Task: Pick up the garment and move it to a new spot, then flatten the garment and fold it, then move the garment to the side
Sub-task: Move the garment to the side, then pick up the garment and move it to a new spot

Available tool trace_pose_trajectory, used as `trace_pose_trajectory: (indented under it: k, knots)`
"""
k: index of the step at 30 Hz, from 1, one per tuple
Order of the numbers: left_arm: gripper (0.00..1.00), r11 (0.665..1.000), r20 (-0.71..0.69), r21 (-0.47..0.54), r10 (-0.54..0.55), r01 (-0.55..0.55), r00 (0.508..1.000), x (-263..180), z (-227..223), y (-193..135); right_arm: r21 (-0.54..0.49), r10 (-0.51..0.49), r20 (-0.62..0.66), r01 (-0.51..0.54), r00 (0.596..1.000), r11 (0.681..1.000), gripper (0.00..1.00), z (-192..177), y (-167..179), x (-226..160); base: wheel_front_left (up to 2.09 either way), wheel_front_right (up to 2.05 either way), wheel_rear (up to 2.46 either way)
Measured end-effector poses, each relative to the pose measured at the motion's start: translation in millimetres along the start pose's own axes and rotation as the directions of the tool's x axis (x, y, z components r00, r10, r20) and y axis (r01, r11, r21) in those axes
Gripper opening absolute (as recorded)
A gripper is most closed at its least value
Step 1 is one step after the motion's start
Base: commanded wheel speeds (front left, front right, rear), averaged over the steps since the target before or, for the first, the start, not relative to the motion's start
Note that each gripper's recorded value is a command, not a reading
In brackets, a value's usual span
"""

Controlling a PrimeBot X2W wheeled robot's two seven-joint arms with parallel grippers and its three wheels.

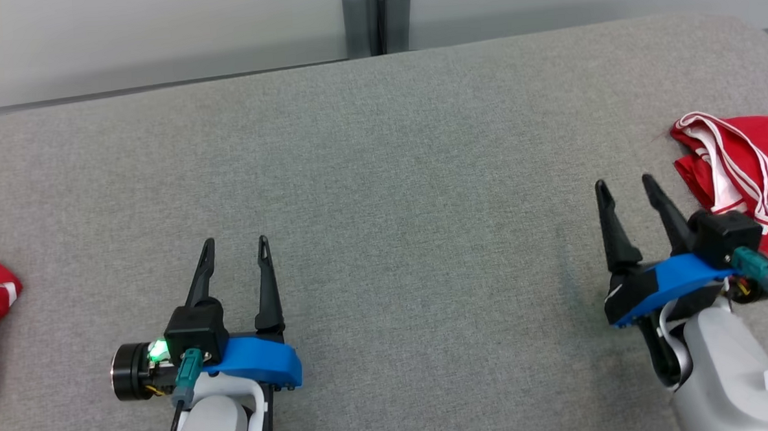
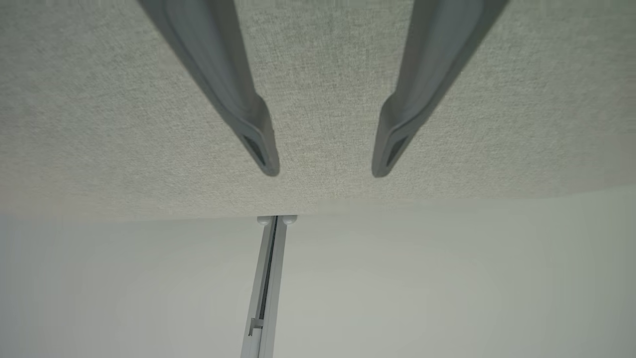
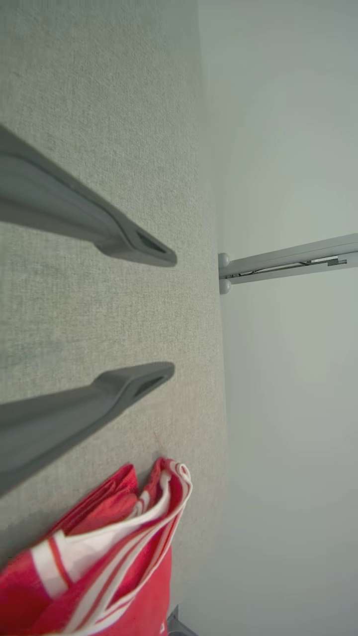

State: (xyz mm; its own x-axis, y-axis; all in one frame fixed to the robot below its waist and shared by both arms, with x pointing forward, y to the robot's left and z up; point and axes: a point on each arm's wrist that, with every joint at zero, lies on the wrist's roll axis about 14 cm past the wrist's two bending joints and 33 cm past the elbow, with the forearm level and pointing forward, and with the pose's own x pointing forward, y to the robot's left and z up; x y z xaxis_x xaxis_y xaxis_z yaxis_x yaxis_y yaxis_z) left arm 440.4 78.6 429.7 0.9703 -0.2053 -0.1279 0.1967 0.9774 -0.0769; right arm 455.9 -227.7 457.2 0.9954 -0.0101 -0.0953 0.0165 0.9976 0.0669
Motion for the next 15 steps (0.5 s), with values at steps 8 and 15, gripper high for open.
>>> trace_pose_trajectory:
  k: [8,15]
  knots:
    - [1.0,0.999,0.002,-0.009,0.049,-0.049,0.999,-19.7,3.7,13.6,0.023,0.034,-0.005,-0.034,0.999,0.999,1.0,-2.9,19.1,-13.7,0.0,0.0,0.0]
    - [1.0,0.998,0.011,-0.013,0.066,-0.066,0.998,-31.3,8.6,19.3,0.017,0.064,0.0,-0.064,0.998,0.998,1.0,0.4,30.1,-22.2,0.0,0.0,0.0]
